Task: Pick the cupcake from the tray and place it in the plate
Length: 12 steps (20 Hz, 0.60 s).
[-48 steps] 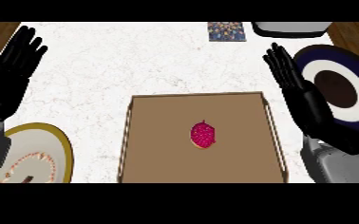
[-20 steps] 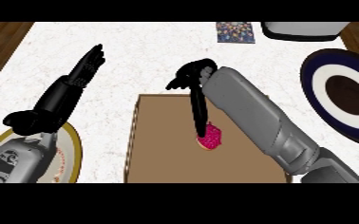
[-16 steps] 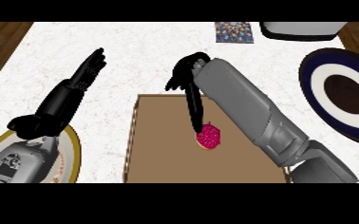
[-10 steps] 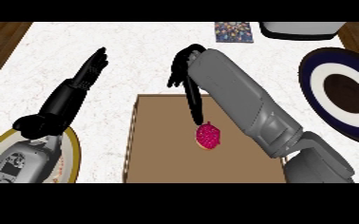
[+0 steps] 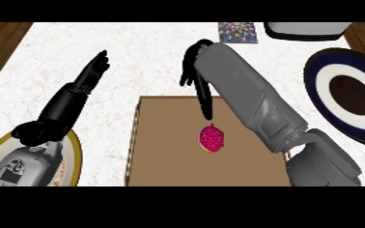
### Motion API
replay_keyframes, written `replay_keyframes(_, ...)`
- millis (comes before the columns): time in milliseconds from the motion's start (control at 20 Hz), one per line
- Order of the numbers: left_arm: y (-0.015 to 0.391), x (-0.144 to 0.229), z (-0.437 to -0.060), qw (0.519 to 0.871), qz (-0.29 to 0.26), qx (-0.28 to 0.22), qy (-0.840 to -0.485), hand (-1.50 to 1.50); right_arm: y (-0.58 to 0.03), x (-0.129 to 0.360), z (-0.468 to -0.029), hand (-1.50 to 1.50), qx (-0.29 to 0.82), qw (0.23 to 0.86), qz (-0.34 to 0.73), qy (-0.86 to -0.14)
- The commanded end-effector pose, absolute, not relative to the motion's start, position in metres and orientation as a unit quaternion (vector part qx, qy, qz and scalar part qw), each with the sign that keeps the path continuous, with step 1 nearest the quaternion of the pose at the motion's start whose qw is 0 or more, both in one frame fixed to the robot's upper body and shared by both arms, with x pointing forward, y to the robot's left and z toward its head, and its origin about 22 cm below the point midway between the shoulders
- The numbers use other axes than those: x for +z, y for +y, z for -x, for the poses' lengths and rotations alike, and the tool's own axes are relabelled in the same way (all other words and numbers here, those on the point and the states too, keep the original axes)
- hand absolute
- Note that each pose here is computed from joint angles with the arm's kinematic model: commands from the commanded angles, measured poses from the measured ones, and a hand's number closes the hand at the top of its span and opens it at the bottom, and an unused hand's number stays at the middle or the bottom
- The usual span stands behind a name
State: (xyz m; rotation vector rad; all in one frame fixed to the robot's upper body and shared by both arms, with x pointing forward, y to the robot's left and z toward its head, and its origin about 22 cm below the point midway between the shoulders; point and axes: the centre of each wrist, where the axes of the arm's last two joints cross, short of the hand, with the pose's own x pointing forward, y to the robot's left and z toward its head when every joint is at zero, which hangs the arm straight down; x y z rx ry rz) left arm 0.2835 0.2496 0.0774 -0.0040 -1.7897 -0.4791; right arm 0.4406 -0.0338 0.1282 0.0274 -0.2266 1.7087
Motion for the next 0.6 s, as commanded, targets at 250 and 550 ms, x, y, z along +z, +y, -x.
replay_keyframes(250, 0.247, 0.076, -0.278, 0.602, 0.01, -0.214, -0.769, 0.0, -0.041, 0.114, -0.442, -1.5, 0.777, 0.627, -0.036, -0.046)
replay_keyframes(550, 0.256, 0.074, -0.285, 0.603, 0.01, -0.205, -0.771, 0.0, -0.042, 0.084, -0.43, -1.5, 0.789, 0.613, -0.039, -0.012)
